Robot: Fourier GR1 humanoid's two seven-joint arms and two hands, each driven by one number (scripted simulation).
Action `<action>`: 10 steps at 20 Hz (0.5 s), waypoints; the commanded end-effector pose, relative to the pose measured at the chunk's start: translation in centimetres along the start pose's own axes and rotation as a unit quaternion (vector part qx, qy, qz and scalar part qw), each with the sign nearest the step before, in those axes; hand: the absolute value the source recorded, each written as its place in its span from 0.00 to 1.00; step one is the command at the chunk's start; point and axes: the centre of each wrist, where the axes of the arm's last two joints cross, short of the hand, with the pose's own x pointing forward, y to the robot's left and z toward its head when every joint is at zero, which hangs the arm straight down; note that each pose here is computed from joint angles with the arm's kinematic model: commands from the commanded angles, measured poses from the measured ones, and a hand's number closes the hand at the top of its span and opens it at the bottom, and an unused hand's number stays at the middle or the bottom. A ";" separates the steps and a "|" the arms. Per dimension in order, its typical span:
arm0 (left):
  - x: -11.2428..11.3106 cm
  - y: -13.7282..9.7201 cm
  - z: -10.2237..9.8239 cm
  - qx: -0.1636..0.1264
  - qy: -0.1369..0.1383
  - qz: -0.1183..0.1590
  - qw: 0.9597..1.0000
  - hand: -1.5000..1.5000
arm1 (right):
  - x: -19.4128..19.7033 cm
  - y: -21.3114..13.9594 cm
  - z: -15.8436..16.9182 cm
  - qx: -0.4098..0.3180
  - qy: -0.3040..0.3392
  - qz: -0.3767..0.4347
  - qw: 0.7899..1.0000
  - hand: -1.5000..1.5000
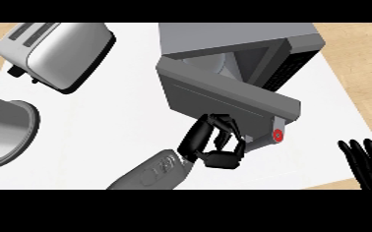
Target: Pick up the milk, place it into the microwave and close the microwave
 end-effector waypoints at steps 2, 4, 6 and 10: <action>1.7 0.5 -2.3 0.084 -0.010 0.005 0.996 1.00 | 1.5 -0.8 -0.5 0.026 -0.004 0.014 1.000 0.00; 1.4 0.3 -2.1 0.102 -0.005 -0.003 0.995 1.00 | 1.8 -1.4 -1.5 0.019 -0.016 0.026 0.999 0.00; 2.2 0.6 -3.3 0.106 -0.001 0.002 0.994 0.00 | 2.3 -1.5 -2.0 0.021 -0.025 0.027 0.999 0.00; 2.7 1.3 -4.9 0.131 0.018 -0.011 0.991 0.00 | 3.3 -3.1 -2.8 0.025 -0.033 0.073 0.996 0.00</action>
